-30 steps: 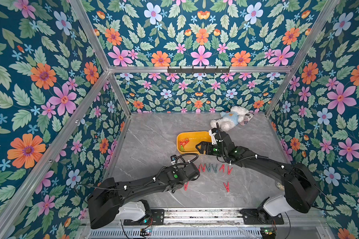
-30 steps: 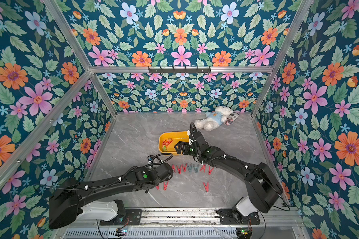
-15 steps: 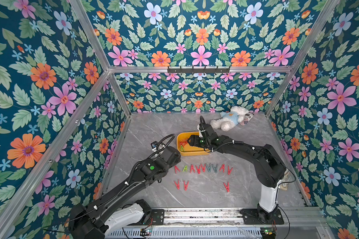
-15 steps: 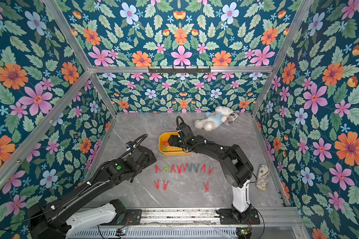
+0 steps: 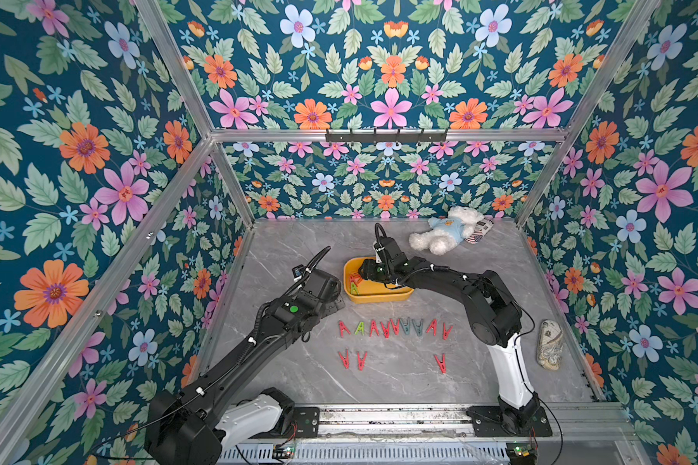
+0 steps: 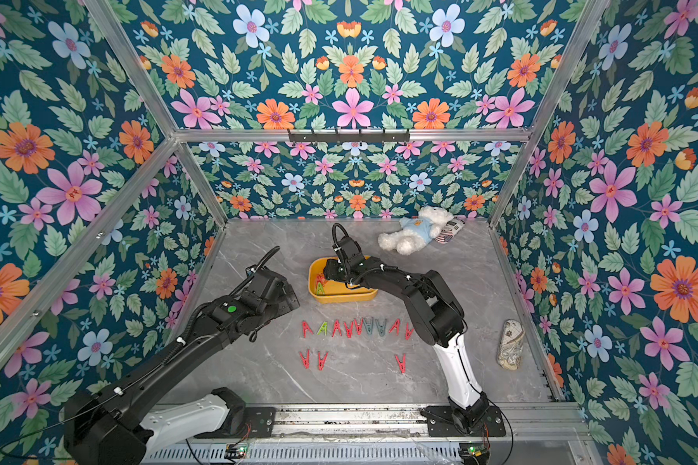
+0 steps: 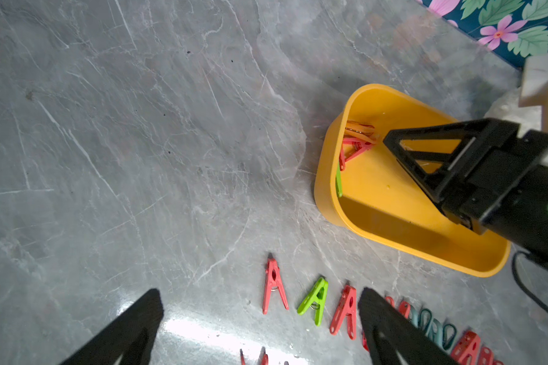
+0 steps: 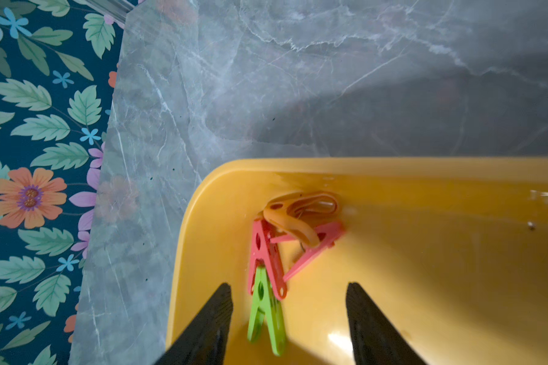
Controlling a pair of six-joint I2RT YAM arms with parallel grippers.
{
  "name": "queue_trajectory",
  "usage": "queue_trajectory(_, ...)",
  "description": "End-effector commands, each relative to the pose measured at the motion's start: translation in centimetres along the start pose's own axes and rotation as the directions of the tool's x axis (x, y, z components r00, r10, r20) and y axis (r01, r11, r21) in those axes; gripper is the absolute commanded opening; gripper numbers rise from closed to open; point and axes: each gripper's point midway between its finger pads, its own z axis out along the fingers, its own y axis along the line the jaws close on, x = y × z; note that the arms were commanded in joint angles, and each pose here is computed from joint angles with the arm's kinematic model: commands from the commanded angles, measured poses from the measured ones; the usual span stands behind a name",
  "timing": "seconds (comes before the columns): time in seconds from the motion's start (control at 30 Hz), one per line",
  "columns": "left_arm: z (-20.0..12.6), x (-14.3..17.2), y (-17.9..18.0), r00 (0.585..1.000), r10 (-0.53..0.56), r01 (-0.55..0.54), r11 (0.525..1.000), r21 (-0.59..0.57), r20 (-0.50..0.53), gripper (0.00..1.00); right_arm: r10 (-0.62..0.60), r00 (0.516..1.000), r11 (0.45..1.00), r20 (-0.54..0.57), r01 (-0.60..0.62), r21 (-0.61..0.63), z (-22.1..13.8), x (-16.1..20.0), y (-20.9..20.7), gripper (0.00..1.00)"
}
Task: Take the clothespins out of the storage box
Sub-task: Pick up the clothespin from the storage box.
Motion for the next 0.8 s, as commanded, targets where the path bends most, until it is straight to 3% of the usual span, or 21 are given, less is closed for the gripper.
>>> queue_trajectory(0.0, 0.2, -0.2, -0.1, 1.0, 0.018, -0.018, 1.0, 0.009, -0.006, 1.0, -0.013, 1.0, 1.0, 0.018, 0.013, 0.015, 0.8, -1.0, -0.5, 0.57)
queue_trajectory(0.27, 0.6, -0.2, 0.6, 1.0, 0.005, -0.005, 1.0, 0.0, -0.013, 1.0, -0.037, 0.999, 0.999, -0.009, 0.037, -0.011, 2.7, -1.3, -0.2, 0.51)
queue_trajectory(0.47, 0.6, -0.1, 0.9, 1.0, -0.007, 0.007, 1.0, 0.001, -0.015, 1.0, -0.048, 0.998, 0.998, -0.033, 0.046, -0.049, 2.9, -0.7, 0.5, 0.39)
queue_trajectory(0.77, 0.7, 0.4, 1.2, 0.999, -0.024, 0.024, 1.0, 0.009, -0.023, 1.0, -0.084, 0.995, 0.996, -0.062, 0.082, -0.035, 3.3, 0.9, 0.9, 0.32)
